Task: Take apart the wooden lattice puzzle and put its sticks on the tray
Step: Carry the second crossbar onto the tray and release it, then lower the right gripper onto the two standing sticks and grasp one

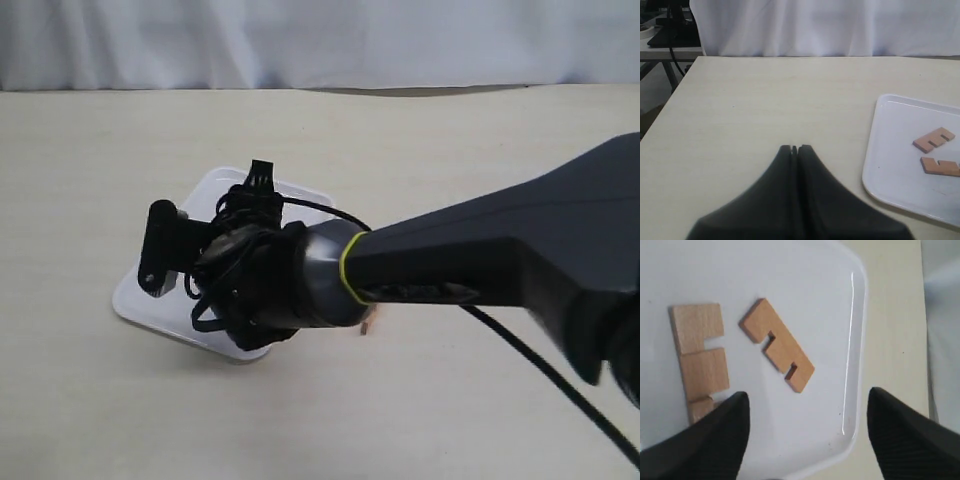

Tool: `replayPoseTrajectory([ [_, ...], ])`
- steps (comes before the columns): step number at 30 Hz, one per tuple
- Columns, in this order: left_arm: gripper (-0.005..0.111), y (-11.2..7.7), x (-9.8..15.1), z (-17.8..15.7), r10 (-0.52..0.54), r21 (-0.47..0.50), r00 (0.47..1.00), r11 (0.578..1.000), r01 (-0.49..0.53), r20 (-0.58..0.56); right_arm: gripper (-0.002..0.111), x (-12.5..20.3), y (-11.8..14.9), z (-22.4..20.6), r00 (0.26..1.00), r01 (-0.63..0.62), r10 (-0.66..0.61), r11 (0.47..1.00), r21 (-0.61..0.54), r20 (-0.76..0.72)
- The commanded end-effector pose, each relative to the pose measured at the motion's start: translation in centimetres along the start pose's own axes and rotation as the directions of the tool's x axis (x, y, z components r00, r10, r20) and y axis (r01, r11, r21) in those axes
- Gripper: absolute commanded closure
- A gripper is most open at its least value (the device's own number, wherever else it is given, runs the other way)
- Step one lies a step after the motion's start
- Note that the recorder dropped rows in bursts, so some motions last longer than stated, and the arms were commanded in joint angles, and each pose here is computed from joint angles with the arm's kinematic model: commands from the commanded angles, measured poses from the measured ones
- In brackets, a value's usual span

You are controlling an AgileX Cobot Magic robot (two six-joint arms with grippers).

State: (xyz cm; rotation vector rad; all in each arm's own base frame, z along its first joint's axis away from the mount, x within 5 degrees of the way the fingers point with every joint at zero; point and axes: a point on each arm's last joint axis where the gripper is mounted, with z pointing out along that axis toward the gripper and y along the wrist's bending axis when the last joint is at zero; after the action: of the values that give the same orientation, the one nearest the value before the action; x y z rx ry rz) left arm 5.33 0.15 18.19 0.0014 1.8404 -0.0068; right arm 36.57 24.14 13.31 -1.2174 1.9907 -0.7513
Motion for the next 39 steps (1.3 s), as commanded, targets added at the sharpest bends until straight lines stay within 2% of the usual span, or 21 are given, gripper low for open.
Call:
replayPoseTrajectory([
  [1, 0.107, 0.0, 0.0, 0.0, 0.005, 0.008, 1.000, 1.000, -0.005, 0.006, 0.044, -1.0, -2.6, -3.3, 0.996, -0.078, 0.079, 0.997, -0.024, 0.046],
  [6, 0.107, 0.0, 0.0, 0.0, 0.005, 0.008, 1.000, 1.000, -0.005, 0.006, 0.044, 0.1, -5.6, -5.2, 0.982, -0.189, 0.190, 0.978, -0.087, 0.005],
  [9, 0.107, 0.0, 0.0, 0.0, 0.005, 0.008, 1.000, 1.000, -0.005, 0.006, 0.044, 1.7, -7.3, -5.9, 0.966, -0.258, 0.251, 0.947, -0.194, -0.062],
  [12, 0.107, 0.0, 0.0, 0.0, 0.005, 0.008, 1.000, 1.000, -0.005, 0.006, 0.044, 4.0, -8.5, -6.2, 0.946, -0.321, 0.282, 0.872, -0.369, -0.158],
  [15, 0.107, 0.0, 0.0, 0.0, 0.005, 0.008, 1.000, 1.000, -0.005, 0.006, 0.044, 6.4, -9.9, -6.1, 0.898, -0.438, 0.358, 0.786, -0.436, -0.255],
  [20, 0.107, 0.0, 0.0, 0.0, 0.005, 0.008, 1.000, 1.000, -0.005, 0.006, 0.044, 10.8, -11.2, -5.7, 0.815, -0.572, 0.440, 0.714, -0.403, -0.377],
  [25, 0.107, 0.0, 0.0, 0.0, 0.005, 0.008, 1.000, 1.000, -0.005, 0.006, 0.044, 14.3, -10.6, -5.1, 0.713, -0.691, 0.532, 0.645, -0.327, -0.458],
  [28, 0.107, 0.0, 0.0, 0.0, 0.005, 0.008, 1.000, 1.000, -0.005, 0.006, 0.044, 14.8, -10.1, -4.8, 0.638, -0.764, 0.619, 0.583, -0.277, -0.457],
  [32, 0.107, 0.0, 0.0, 0.0, 0.005, 0.008, 1.000, 1.000, -0.005, 0.006, 0.044, 14.8, -8.7, -4.1, 0.568, -0.822, 0.694, 0.497, -0.277, -0.442],
  [39, 0.107, 0.0, 0.0, 0.0, 0.005, 0.008, 1.000, 1.000, -0.005, 0.006, 0.044, 14.9, -7.7, -2.8, 0.536, -0.844, 0.705, 0.466, -0.266, -0.465],
])
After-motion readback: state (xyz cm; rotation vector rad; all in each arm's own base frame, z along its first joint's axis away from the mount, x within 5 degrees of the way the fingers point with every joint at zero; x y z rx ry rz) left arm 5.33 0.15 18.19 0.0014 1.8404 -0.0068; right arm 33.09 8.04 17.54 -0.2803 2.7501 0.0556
